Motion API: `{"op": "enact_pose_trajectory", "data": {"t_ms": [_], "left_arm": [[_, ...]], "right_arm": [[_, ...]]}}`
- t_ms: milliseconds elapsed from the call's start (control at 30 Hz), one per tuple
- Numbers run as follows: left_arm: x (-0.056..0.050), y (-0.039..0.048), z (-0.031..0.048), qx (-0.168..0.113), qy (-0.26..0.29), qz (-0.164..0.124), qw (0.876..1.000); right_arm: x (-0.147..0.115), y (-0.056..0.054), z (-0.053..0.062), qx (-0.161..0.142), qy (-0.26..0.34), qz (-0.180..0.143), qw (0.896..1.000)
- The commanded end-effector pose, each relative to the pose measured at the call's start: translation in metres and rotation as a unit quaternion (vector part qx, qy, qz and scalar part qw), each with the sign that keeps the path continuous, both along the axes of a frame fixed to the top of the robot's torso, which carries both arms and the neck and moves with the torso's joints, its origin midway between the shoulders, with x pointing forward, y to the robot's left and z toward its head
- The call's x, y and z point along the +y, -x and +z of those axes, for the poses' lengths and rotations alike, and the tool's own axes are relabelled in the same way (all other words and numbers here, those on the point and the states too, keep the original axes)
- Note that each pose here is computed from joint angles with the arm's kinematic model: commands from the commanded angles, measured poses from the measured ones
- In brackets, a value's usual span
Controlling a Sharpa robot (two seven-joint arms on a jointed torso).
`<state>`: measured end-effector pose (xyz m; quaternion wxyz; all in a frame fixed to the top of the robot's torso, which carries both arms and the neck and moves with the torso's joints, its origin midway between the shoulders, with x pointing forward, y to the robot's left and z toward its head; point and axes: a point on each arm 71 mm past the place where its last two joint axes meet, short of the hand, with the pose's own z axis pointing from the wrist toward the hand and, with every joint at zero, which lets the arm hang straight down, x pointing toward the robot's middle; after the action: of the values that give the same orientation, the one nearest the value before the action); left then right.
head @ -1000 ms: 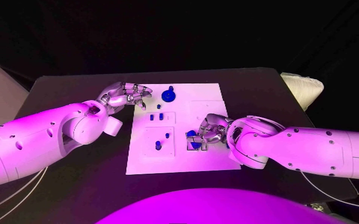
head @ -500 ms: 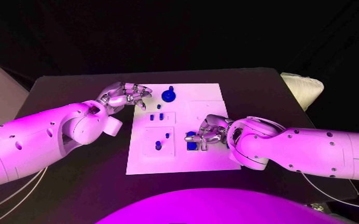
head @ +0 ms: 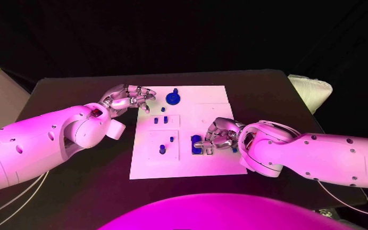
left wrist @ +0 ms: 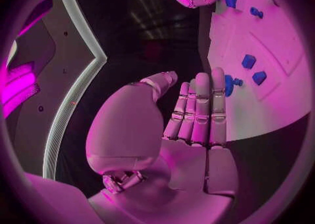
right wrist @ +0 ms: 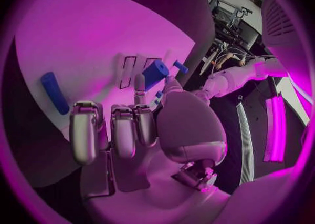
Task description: Assemble the parts on the task board
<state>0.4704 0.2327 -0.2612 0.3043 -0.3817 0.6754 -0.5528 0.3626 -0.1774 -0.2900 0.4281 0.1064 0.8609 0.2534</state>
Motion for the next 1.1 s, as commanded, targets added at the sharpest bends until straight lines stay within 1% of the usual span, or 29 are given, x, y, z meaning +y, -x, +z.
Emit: {"op": "enact_pose_trajectory", "data": {"t_ms": [33, 167, 300, 433, 767, 1100], "left_arm": [[-0.0023, 0.0007, 0.0003, 0.002, 0.007, -0.007, 1.0], [-0.0026, 0.0006, 0.0002, 0.002, 0.007, -0.007, 1.0], [-0.0026, 0.0007, 0.0, 0.003, 0.007, -0.008, 1.0], [-0.0026, 0.0007, 0.0, 0.003, 0.006, -0.007, 1.0], [-0.0028, 0.0013, 0.0002, 0.003, 0.006, -0.007, 1.0], [-0.0022, 0.0014, 0.0002, 0.003, 0.006, -0.006, 1.0]], "right_arm": [[0.0043, 0.0018, 0.0054, -0.021, -0.039, 0.021, 0.999], [0.0024, 0.0025, 0.0068, -0.024, -0.046, 0.021, 0.998], [-0.0009, 0.003, 0.0065, -0.021, -0.045, 0.021, 0.999], [-0.0031, 0.0019, 0.004, -0.014, -0.034, 0.024, 0.999], [0.0003, -0.0005, -0.0007, -0.012, -0.01, 0.041, 0.999], [-0.0018, -0.0031, -0.0025, -0.015, -0.003, 0.033, 0.999]]}}
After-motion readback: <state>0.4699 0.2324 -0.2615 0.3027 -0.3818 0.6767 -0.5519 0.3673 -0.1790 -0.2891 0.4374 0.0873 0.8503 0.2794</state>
